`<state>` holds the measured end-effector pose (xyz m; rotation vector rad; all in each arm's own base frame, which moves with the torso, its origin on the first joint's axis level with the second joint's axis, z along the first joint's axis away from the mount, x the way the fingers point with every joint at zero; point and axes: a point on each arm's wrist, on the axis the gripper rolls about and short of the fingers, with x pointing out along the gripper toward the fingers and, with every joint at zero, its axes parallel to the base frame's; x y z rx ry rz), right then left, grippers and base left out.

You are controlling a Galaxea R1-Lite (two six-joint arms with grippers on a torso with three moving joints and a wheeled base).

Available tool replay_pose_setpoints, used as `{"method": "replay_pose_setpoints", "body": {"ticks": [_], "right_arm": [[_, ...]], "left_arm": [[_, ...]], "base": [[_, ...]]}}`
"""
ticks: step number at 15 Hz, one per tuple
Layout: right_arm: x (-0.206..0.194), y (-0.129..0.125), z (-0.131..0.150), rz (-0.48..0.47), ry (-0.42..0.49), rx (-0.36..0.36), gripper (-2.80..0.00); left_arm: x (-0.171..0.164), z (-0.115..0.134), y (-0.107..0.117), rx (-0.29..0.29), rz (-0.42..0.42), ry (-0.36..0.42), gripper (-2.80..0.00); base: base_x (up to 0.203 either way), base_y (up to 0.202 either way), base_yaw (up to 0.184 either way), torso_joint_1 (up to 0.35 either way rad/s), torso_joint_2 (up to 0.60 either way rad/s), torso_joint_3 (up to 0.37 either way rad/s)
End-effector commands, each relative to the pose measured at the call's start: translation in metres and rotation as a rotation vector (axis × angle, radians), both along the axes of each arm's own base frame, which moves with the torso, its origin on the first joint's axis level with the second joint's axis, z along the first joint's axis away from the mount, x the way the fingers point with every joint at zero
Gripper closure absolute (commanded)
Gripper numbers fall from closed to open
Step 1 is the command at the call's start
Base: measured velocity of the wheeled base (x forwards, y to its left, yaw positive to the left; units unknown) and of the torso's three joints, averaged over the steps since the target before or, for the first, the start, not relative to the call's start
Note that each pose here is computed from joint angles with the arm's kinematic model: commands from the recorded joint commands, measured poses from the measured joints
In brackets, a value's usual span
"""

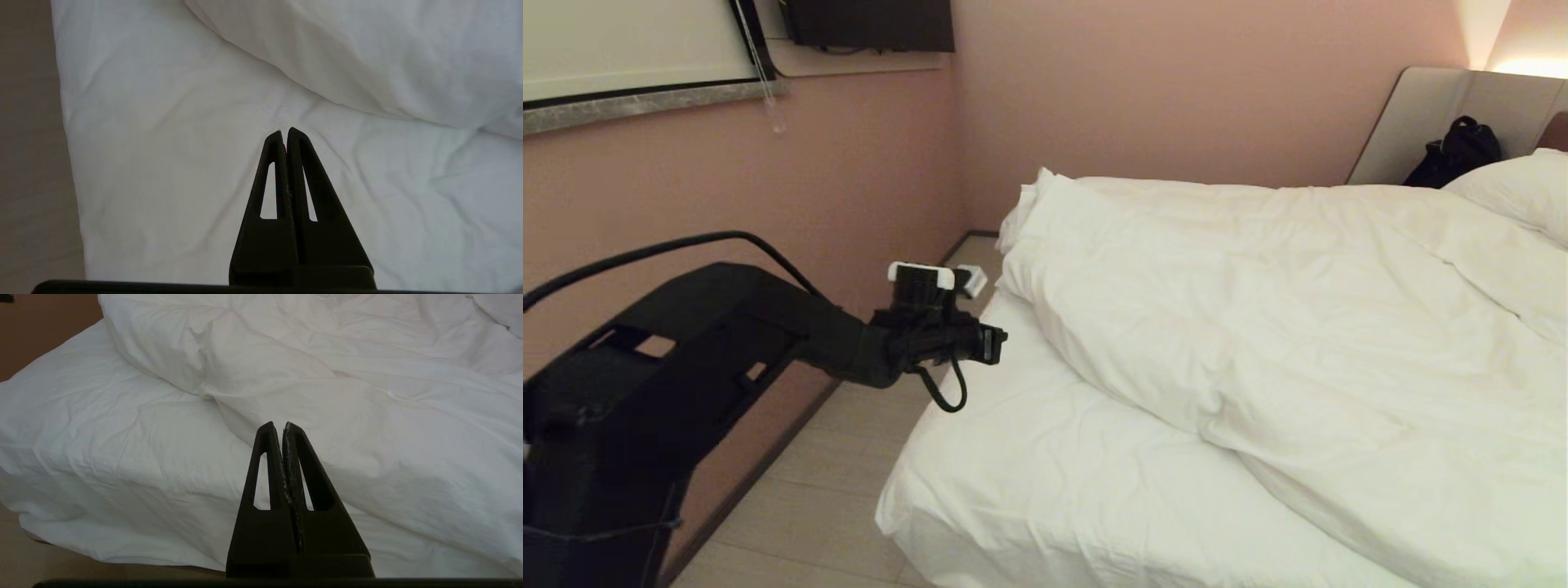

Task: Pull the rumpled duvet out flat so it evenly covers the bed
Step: Hold the folded corner of the quilt

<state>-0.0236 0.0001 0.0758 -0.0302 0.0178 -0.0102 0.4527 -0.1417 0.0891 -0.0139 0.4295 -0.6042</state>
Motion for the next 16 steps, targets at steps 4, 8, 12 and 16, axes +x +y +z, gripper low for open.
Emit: {"method": "replay_pose_setpoints", "body": {"ticks": [4, 8, 12, 16], "right_arm": [[0.000, 0.000, 0.000, -0.001, 0.001, 0.000, 0.00], [0.000, 0.000, 0.000, 0.000, 0.000, 0.000, 0.00], [0.000, 0.000, 0.000, 0.000, 0.001, 0.000, 0.00], [0.000, 0.000, 0.000, 0.000, 0.001, 0.000, 0.00]], "left_arm": [[0.026, -0.029, -0.028, 0.049, -0.067, -0.061, 0.00], [0.036, -0.047, -0.064, 0.085, -0.129, -0.131, 0.00], [0.040, -0.060, -0.098, 0.109, -0.109, -0.188, 0.00], [0.030, -0.061, -0.119, 0.126, -0.160, -0.216, -2.80]], "base": [[0.000, 0.000, 0.000, 0.000, 0.00, 0.000], [0.000, 0.000, 0.000, 0.000, 0.00, 0.000], [0.000, 0.000, 0.000, 0.000, 0.00, 0.000], [0.000, 0.000, 0.000, 0.000, 0.00, 0.000]]}}
